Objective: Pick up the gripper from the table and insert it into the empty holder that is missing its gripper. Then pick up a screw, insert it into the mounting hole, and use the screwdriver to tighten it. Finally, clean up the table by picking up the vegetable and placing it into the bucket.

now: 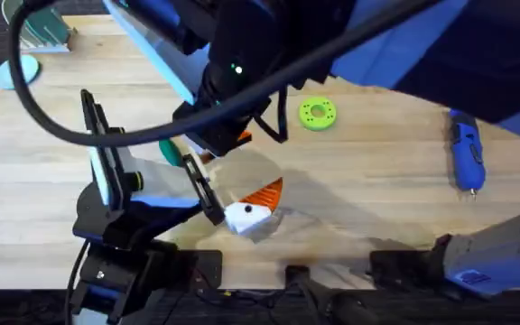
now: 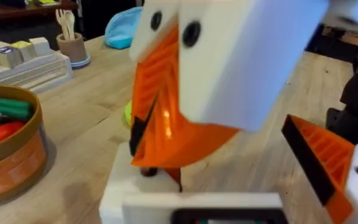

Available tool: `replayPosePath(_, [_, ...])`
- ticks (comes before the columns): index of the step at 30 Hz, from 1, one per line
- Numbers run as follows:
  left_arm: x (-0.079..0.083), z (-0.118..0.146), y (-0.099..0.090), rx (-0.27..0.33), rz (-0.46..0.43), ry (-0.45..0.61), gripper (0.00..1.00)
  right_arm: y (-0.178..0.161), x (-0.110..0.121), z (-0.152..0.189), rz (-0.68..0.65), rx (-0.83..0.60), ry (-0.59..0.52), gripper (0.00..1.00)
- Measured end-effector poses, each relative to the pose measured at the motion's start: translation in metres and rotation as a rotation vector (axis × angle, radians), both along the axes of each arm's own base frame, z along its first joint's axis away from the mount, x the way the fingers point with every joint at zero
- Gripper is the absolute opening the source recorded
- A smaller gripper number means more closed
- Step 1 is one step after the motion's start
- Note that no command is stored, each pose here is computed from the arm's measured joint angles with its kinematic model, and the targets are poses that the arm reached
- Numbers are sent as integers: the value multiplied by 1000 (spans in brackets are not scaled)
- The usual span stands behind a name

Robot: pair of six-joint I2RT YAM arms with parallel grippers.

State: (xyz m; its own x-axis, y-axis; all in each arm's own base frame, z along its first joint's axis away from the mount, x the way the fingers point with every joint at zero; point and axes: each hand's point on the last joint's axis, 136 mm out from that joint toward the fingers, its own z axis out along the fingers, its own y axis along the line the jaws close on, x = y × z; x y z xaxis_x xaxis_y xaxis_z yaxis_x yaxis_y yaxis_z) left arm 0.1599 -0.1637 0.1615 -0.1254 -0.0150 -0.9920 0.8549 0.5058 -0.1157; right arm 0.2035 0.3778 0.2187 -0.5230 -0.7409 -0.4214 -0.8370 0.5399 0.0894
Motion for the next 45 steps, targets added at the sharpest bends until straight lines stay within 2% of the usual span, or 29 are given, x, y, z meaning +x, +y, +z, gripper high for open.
replayPosePath(25, [0,0,0,-5,1,11,992,1,1,-9,-1,-22,13,25])
replayPosePath(28, [0,0,0,-5,1,10,992,0,-1,-10,2,-24,20,310])
replayPosePath(29, [0,0,0,-5,1,11,992,-1,1,-10,-3,-29,15,450])
replayPosePath(32, [1,0,1,-5,9,11,992,-8,12,-10,-38,-37,8,775])
replayPosePath(35, [1,0,1,-3,10,7,992,-13,18,-10,-59,-34,17,852])
replayPosePath(38, [1,0,1,-3,10,5,992,-15,20,-7,-65,-24,22,861])
replayPosePath(39, [1,0,1,-2,10,4,992,-16,21,-5,-70,-17,23,892])
replayPosePath(40, [1,0,1,-1,10,3,992,-18,22,-1,-76,-8,21,969])
replayPosePath(41, [1,0,1,-1,10,2,992,-21,24,4,-85,4,16,987])
replayPosePath(45, [1,0,1,0,10,0,992,-40,36,34,-134,69,-19,994])
